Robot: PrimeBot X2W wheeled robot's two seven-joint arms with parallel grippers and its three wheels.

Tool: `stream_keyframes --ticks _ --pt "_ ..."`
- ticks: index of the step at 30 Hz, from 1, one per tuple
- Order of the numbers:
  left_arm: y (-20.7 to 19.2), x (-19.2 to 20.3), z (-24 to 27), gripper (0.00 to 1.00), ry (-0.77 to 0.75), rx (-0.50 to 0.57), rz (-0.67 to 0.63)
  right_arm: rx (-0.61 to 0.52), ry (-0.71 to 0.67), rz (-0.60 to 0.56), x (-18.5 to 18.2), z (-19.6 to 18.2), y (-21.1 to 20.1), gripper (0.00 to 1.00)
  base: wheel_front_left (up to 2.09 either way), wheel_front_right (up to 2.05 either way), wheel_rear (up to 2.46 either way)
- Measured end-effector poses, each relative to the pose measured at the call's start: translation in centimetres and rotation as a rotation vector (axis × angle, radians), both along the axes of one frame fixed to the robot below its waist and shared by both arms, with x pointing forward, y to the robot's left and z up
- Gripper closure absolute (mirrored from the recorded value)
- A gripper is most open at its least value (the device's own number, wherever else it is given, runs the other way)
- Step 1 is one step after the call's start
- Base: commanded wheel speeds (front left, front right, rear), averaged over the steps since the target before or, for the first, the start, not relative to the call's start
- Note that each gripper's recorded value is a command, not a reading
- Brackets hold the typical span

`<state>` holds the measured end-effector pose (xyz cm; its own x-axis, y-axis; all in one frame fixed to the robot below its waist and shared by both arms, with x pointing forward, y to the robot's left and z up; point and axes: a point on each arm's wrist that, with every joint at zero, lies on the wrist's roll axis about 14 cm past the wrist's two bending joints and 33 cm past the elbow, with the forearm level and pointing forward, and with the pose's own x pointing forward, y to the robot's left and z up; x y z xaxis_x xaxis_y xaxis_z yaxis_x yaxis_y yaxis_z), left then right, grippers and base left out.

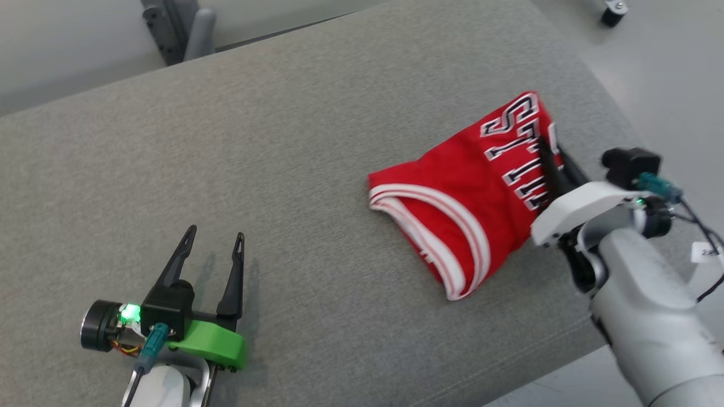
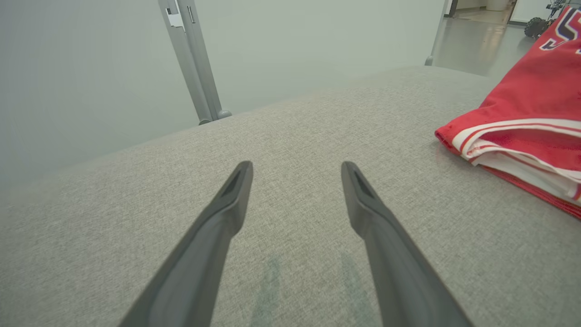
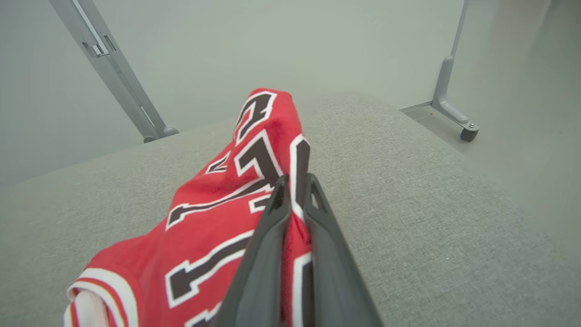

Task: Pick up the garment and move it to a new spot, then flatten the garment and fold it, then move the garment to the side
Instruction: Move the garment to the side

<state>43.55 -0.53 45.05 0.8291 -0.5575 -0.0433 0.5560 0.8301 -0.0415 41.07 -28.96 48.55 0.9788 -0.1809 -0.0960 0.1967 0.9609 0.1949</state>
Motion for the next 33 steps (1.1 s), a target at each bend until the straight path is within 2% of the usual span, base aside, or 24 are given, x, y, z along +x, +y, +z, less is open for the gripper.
stream_keyframes --ticks 4,10,16,21,22,23,26,28,30,33 --pt "2.6 0.7 -0.9 0.00 0.002 0.033 0.051 -0.101 0.042 -0.041 2.8 0.2 -3.8 1.00 0.00 0.00 0.00" --pt "8.2 1.0 -3.3 0.00 0.045 0.103 0.172 -0.166 0.103 -0.128 6.6 -0.6 -8.4 1.00 0.00 0.00 0.00" --pt "11.7 0.4 -5.4 0.00 0.099 0.139 0.258 -0.233 0.178 -0.229 7.8 -2.1 -12.9 1.00 0.00 0.00 0.00" --pt "13.1 -0.2 -6.4 0.00 0.133 0.155 0.298 -0.289 0.213 -0.263 8.4 -3.1 -14.3 1.00 0.00 0.00 0.00" --pt "13.5 -0.4 -6.6 0.00 0.140 0.157 0.307 -0.313 0.221 -0.281 8.3 -3.2 -14.9 0.12 0.00 0.00 0.00" --pt "13.5 -0.4 -6.6 0.00 0.140 0.157 0.307 -0.313 0.221 -0.281 8.3 -3.2 -14.9 0.00 0.00 0.00 0.00" --pt "13.7 -0.5 -6.5 0.00 0.140 0.157 0.316 -0.353 0.245 -0.313 7.2 -3.3 -16.0 0.00 0.00 0.00 0.00" --pt "13.5 -0.6 -6.0 0.00 0.133 0.147 0.320 -0.394 0.221 -0.333 6.9 -1.8 -16.5 0.00 0.00 0.00 0.00" --pt "13.5 -0.6 -5.6 0.00 0.125 0.136 0.329 -0.391 0.180 -0.319 7.6 -0.8 -15.4 0.00 0.00 0.00 0.00" --pt "13.5 -0.8 -4.9 0.00 0.119 0.118 0.346 -0.403 0.095 -0.238 9.7 1.2 -12.2 0.00 0.00 0.00 0.00"
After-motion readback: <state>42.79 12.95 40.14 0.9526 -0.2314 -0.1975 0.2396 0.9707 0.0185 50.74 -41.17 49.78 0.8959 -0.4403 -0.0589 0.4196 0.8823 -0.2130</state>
